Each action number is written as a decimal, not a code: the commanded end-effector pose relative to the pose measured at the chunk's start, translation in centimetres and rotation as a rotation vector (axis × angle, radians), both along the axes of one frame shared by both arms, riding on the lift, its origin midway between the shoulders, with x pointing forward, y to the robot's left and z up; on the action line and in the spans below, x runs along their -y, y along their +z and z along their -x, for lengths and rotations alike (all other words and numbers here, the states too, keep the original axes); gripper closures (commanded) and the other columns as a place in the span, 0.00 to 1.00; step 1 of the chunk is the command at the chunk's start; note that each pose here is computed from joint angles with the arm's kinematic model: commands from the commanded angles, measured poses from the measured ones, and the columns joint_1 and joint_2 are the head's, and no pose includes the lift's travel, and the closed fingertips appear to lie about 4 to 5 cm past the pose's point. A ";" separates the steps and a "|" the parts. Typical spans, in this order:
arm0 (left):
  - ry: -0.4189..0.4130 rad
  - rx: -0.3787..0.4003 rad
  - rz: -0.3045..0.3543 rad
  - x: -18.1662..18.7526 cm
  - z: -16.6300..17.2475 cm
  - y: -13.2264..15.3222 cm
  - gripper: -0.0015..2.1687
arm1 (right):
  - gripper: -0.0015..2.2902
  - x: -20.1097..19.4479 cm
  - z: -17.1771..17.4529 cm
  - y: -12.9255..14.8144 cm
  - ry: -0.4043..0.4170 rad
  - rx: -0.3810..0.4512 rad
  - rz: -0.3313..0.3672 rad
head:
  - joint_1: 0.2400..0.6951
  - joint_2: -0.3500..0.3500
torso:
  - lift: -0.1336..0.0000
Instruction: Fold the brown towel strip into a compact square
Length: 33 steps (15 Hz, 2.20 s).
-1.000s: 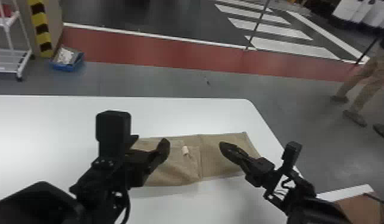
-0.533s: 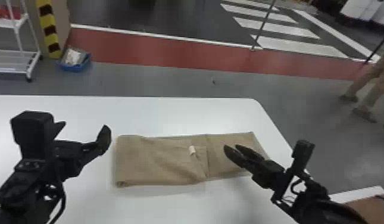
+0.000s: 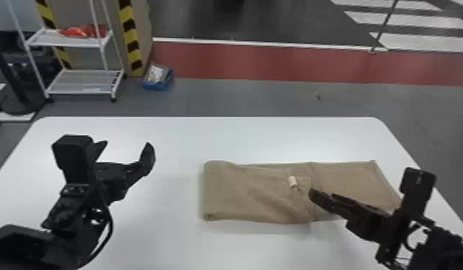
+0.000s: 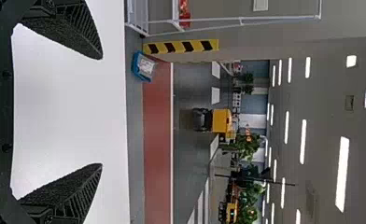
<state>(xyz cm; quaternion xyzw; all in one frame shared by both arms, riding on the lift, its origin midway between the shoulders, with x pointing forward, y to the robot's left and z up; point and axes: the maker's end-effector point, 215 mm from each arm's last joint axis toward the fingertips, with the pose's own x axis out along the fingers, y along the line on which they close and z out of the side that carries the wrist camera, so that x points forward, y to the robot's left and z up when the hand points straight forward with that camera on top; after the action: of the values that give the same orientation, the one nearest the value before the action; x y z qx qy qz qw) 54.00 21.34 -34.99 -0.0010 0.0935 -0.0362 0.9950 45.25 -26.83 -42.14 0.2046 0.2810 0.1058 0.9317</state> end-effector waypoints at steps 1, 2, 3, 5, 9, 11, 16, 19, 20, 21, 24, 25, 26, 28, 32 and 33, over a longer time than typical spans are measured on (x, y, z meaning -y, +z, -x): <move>-0.005 0.008 0.004 0.0 0.1 -0.2 0.03 | 0.18 -1.2 0.2 0.2 0.018 -0.043 0.000 | 1.00 0.40 | 0.07; -0.012 0.013 0.007 0.2 0.1 -0.2 0.03 | 0.19 -1.2 0.0 0.0 0.014 -0.053 0.014 | 1.00 0.42 | 0.07; -0.018 0.012 0.007 0.5 0.2 -0.3 0.03 | 0.24 -1.7 -0.4 0.4 0.025 -0.054 0.014 | 1.00 0.42 | 0.07; -0.025 0.016 0.006 0.9 0.3 -0.2 0.03 | 0.30 -2.2 -1.4 0.7 0.028 -0.055 0.027 | 1.00 0.43 | 0.07; -0.026 0.018 0.002 0.6 0.4 -0.2 0.04 | 0.30 -3.3 -1.4 -1.6 0.054 -0.150 0.044 | 1.00 0.44 | 0.07; -0.023 0.018 0.004 0.4 0.5 -0.3 0.04 | 0.30 -3.2 -1.5 -1.7 0.052 -0.152 0.049 | 1.00 0.45 | 0.07; -0.031 0.020 0.005 0.5 0.6 -0.3 0.04 | 0.58 -4.6 -1.9 -1.7 0.081 -0.146 0.054 | 1.00 0.47 | 0.07; -0.028 0.018 0.004 0.3 0.7 -0.4 0.04 | 0.62 -4.7 -2.1 -1.4 0.091 -0.154 0.056 | 1.00 0.48 | 0.07; -0.028 0.021 0.005 0.4 0.7 -0.2 0.04 | 0.62 -4.9 -2.2 -1.3 0.093 -0.149 0.050 | 1.00 0.48 | 0.07; -0.030 0.021 0.005 0.4 0.7 -0.2 0.04 | 0.62 -5.1 -2.1 -1.3 0.099 -0.149 0.045 | 1.00 0.48 | 0.07; -0.034 0.020 0.006 0.5 0.7 -0.3 0.04 | 0.62 -5.5 -1.1 0.5 0.111 -0.122 0.052 | 1.00 0.49 | 0.07; -0.039 0.019 0.006 0.6 0.7 -0.3 0.04 | 0.62 -5.6 -0.7 1.3 0.112 -0.107 0.049 | 1.00 0.49 | 0.07; -0.038 0.018 0.008 0.7 0.7 -0.4 0.04 | 0.62 -5.2 0.1 1.8 0.105 -0.095 0.033 | 1.00 0.49 | 0.07; -0.038 0.025 0.010 0.6 0.7 -0.2 0.04 | 0.62 -3.7 1.2 2.0 0.068 -0.068 0.041 | 1.00 0.49 | 0.07; -0.041 0.018 0.010 0.7 0.9 -0.6 0.04 | 0.62 0.7 1.9 1.6 -0.031 -0.032 0.016 | 1.00 0.44 | 0.07; -0.043 0.016 0.011 0.9 1.0 -0.7 0.04 | 0.62 1.3 1.4 1.3 -0.037 -0.033 0.007 | 1.00 0.42 | 0.07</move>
<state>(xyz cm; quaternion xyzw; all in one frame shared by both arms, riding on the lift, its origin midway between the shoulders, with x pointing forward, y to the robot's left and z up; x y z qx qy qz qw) 53.16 20.62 -35.46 -0.0038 0.0832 -0.0571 0.9949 43.51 -26.86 -40.38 0.2007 0.2946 0.0934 0.9296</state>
